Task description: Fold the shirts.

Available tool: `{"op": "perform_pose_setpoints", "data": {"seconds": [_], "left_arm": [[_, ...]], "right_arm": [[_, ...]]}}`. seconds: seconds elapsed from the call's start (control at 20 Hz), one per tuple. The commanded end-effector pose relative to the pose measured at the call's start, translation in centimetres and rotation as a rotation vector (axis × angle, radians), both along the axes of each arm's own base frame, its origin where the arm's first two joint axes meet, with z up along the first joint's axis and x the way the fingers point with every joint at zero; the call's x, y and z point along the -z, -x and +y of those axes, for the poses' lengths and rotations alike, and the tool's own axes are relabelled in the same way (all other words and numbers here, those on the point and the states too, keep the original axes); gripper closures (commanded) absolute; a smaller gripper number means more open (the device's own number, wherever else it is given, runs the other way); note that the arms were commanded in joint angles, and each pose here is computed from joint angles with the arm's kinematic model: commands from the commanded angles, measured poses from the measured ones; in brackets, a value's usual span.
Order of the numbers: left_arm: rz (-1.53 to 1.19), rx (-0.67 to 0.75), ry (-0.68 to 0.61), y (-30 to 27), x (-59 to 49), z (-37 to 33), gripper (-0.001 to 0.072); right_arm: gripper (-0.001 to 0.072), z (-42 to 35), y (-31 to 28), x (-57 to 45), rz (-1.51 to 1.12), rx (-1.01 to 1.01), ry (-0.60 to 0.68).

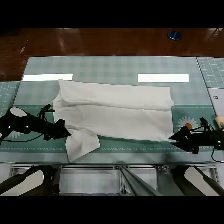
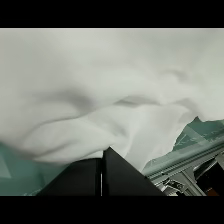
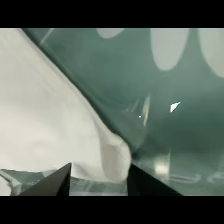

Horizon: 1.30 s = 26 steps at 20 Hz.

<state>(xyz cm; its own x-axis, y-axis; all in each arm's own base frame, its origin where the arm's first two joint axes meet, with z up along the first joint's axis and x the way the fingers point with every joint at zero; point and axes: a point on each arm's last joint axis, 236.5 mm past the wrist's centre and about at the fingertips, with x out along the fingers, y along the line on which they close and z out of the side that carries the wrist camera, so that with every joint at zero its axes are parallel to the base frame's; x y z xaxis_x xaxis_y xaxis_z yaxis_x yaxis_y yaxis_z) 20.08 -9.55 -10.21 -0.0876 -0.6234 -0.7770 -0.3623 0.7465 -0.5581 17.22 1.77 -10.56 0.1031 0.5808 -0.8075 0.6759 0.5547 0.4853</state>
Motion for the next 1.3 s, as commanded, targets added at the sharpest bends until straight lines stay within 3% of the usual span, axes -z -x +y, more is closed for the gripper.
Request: {"op": "perform_pose_setpoints", "data": {"seconds": [0.0,0.15,0.2,0.25,0.6,0.7,1.05,1.25], "left_arm": [[-0.011,-0.010,0.014,-0.4,-0.2,-0.3,0.0684],[-0.043,-0.015,0.003,-1.6,-0.6,0.0,0.0684],[-0.064,-0.015,-0.001,-2.3,-1.1,0.2,0.0684],[-0.088,-0.014,-0.004,-3.3,-1.7,0.5,0.0684],[-0.341,-0.065,-0.071,-13.6,-8.5,3.4,0.0684],[-0.344,-0.081,-0.052,-16.5,-9.2,3.4,0.0684],[-0.403,-0.098,-0.004,-26.7,-11.2,1.9,0.0684],[-0.336,-0.088,0.005,-28.2,-8.7,2.1,0.0684]], "right_arm": [[0.0328,0.1,-3.9,0.1,-0.102,0.118,-0.041],[0.0534,0.9,-5.4,0.2,-0.153,0.090,-0.018],[0.0652,1.5,-5.8,0.0,-0.178,0.038,-0.008],[0.0690,2.0,-6.5,-0.7,-0.224,-0.023,-0.007],[0.0690,-0.3,-14.5,-10.2,-0.481,-0.147,0.041],[0.0690,0.0,-16.6,-11.5,-0.504,-0.141,-0.023],[0.0690,0.4,-23.6,-9.7,-0.497,-0.164,-0.028],[0.0690,0.2,-26.5,-8.3,-0.490,-0.165,-0.034]]}}
